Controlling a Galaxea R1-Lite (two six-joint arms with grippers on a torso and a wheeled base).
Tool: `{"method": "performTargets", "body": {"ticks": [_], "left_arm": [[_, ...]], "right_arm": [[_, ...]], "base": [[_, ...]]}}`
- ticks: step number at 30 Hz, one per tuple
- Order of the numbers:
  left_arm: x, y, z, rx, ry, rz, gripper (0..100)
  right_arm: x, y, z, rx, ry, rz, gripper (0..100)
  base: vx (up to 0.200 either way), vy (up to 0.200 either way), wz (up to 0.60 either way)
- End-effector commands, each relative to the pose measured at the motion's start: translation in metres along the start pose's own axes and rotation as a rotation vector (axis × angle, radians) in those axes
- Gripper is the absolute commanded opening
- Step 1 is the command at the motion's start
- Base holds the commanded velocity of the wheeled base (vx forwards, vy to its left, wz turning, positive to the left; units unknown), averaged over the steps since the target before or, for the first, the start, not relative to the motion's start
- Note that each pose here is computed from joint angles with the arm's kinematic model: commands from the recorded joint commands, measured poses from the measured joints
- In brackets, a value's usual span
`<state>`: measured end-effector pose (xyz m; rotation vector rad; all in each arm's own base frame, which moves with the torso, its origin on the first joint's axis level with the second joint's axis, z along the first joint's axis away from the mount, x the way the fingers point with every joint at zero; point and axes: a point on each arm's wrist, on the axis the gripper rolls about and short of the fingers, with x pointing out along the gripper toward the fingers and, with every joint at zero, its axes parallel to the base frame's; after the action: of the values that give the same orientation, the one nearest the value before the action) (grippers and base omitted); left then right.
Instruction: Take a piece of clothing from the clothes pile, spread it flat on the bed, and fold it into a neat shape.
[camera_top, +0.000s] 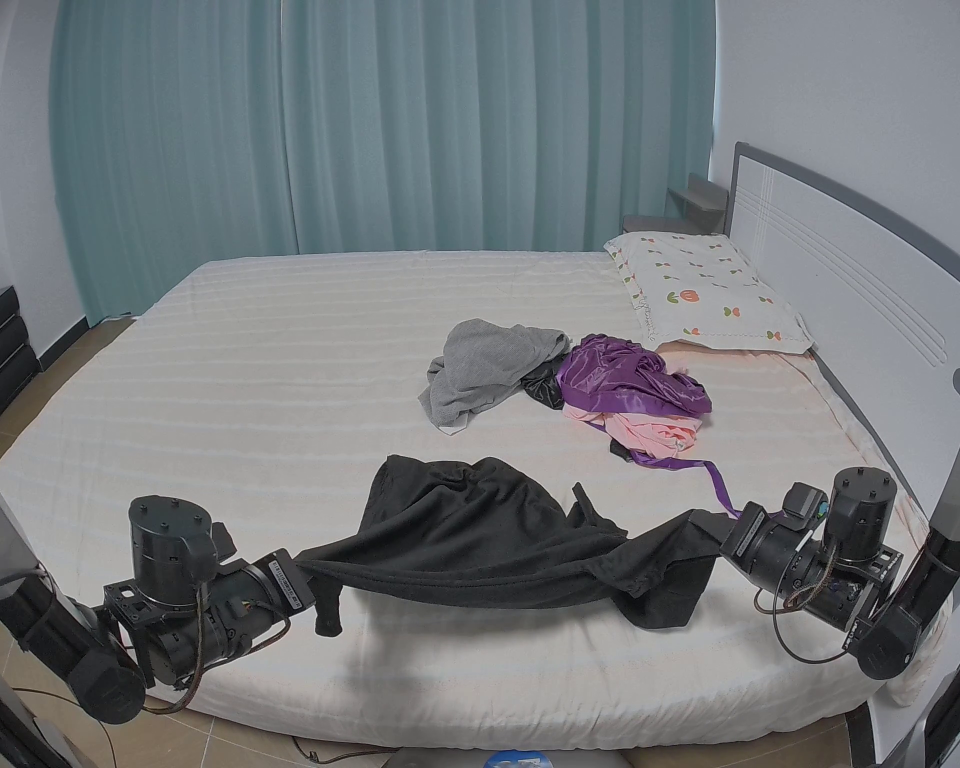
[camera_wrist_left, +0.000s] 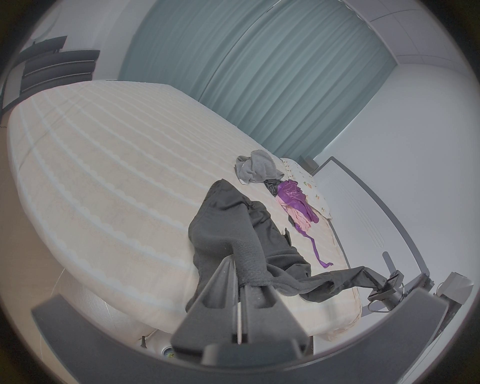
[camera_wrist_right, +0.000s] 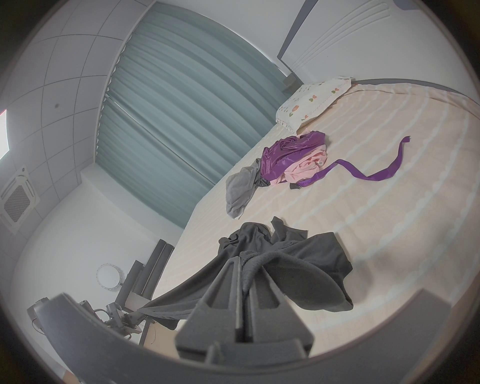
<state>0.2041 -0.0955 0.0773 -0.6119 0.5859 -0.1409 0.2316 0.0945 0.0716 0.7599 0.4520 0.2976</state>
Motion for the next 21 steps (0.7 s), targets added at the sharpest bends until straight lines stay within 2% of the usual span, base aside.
{"method": "performTargets", "body": {"ticks": [1,4,13,17,21], "left_arm": [[-0.005,-0.001,0.001,-0.002,-0.009,-0.013,0],[-0.001,0.002,-0.002,-0.004,0.015,0.003,0],[0.001,0.003,-0.003,-0.005,0.026,0.007,0],[0.003,0.003,-0.003,-0.007,0.026,0.009,0],[0.007,0.001,-0.001,-0.05,0.017,0.005,0]], "right_arm": [[-0.003,0.003,-0.002,-0.004,0.006,0.014,0],[-0.002,0.004,-0.004,-0.005,0.018,0.014,0],[-0.001,0.002,-0.003,-0.003,0.013,0.01,0],[-0.002,0.002,-0.003,-0.002,0.012,0.007,0],[0.001,0.0,-0.003,-0.001,0.014,0.003,0]], "base": [[0.0,0.0,0.0],[0.0,0.0,0.0],[-0.2,0.0,0.0],[0.0,0.0,0.0],[0.0,0.0,0.0]]}}
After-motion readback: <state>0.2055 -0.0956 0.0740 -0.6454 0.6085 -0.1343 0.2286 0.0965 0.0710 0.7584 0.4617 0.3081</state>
